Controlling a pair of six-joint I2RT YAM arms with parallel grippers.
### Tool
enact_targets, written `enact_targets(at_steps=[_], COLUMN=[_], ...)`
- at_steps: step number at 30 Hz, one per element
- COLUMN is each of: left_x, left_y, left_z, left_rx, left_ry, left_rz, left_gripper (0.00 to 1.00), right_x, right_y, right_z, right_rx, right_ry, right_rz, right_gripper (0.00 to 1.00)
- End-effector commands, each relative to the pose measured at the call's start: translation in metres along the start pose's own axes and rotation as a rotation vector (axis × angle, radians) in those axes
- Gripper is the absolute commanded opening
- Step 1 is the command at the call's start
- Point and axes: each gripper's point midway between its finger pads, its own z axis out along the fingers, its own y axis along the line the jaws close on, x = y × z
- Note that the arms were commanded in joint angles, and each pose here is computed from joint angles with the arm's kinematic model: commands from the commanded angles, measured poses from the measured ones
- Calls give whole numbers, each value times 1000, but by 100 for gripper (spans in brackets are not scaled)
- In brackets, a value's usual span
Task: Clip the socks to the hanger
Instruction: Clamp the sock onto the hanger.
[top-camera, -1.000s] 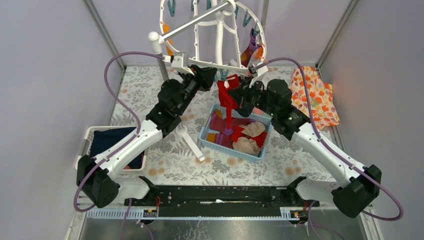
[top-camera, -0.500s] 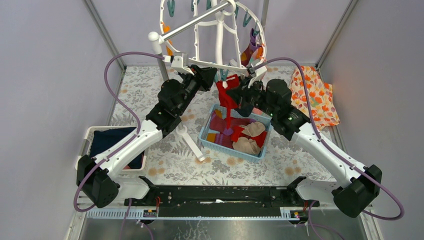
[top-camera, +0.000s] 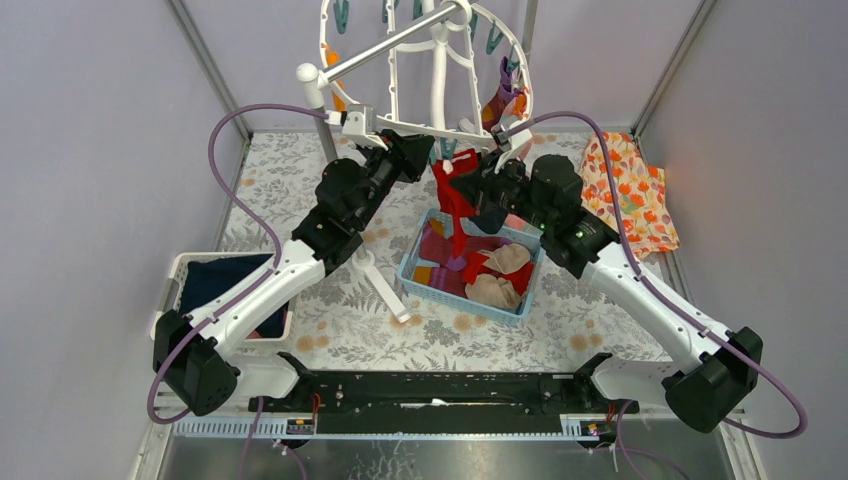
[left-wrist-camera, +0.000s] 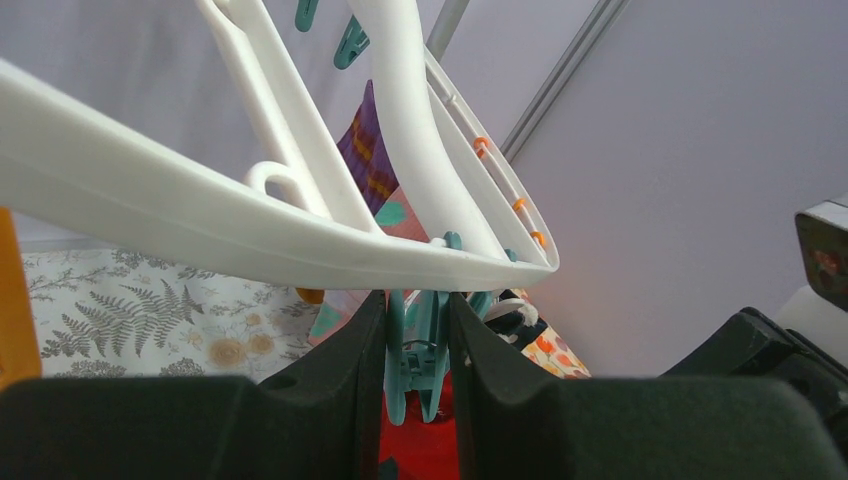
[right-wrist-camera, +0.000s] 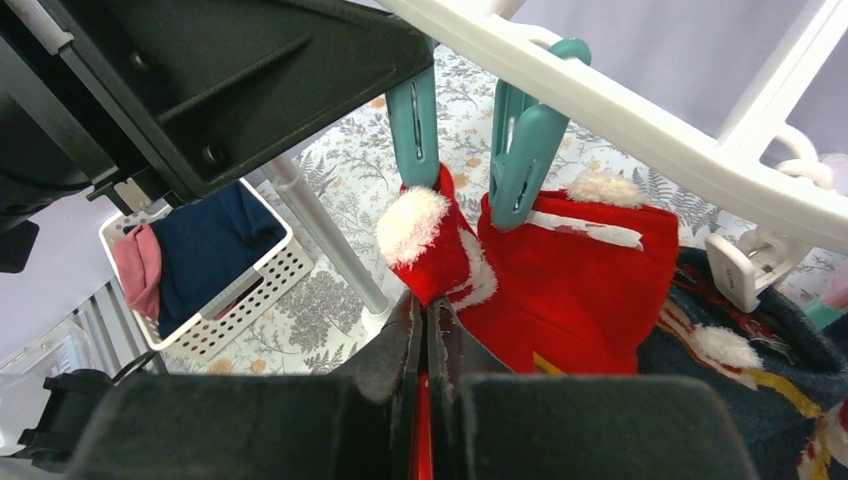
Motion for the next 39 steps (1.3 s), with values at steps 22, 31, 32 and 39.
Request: enact_targets(at_steps=[22, 31, 32, 39], left_x=[-9, -8, -9, -10], left_y=[1, 1, 1, 2], left_z=[-2, -4, -4, -9], left_rx=[-20, -25, -26, -31], left_ry=[-35, -29, -30, -27], left_rz=[-37, -48, -49, -52], left_gripper=[12, 48, 51, 65], right_x=[-40, -31, -31, -27], right_y=[23, 19, 19, 17], right_z=[9, 6, 6, 6], right_rx=[-73, -62, -59, -51], right_ry=[-74, -68, -69, -64], right_rz=[43, 29, 28, 21], right_gripper=[0, 0, 0, 19])
